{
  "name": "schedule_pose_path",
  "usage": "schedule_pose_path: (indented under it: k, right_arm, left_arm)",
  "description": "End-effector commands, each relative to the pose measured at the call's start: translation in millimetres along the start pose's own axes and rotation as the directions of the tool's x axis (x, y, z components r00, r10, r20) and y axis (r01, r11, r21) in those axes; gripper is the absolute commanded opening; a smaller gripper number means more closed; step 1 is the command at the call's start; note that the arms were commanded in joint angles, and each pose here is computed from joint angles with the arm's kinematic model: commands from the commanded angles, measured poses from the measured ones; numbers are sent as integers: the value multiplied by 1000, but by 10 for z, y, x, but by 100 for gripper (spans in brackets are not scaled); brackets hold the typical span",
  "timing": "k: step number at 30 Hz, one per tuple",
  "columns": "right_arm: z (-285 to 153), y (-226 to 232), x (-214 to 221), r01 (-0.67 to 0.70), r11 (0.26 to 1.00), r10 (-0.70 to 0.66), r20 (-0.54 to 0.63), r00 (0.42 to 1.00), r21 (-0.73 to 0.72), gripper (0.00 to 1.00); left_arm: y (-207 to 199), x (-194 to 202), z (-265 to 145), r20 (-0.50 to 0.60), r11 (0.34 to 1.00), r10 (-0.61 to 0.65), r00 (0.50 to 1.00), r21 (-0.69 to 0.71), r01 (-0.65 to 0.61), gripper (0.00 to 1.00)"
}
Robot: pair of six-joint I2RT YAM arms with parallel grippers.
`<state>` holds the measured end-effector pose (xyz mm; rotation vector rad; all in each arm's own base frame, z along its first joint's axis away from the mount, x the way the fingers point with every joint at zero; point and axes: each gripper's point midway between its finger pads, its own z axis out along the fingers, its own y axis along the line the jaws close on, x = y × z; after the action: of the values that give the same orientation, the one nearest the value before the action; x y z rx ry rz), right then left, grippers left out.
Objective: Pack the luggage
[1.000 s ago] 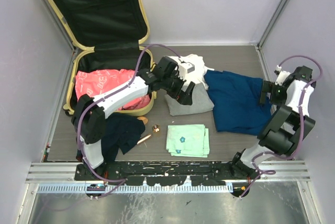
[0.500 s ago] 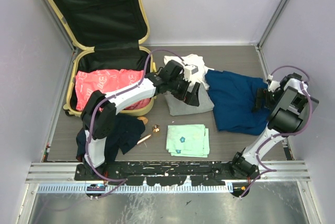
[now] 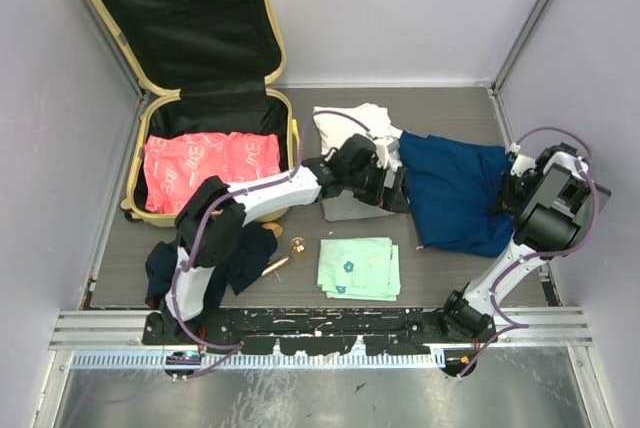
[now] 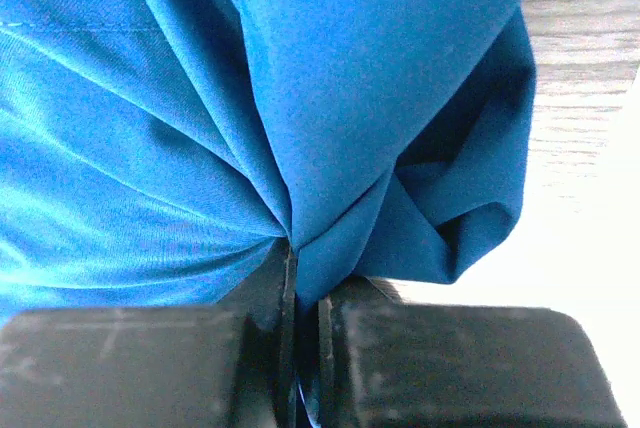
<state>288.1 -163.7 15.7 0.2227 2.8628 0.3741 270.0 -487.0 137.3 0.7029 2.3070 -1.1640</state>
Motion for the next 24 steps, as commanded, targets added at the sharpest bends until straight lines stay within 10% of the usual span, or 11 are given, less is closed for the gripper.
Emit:
schedule_pose_path:
  k: [1,24]
  right_arm:
    - [267,-186,220,23,1000,-22,-69,997,10,1]
    - [-16,-228,520,96,995,-92,-107,990,34,1]
  left_arm:
    - [-218,-128,280,87,993,-117,989,3,117,98]
    - [-326,15,1325,118,963,-266,957,-6,269,92]
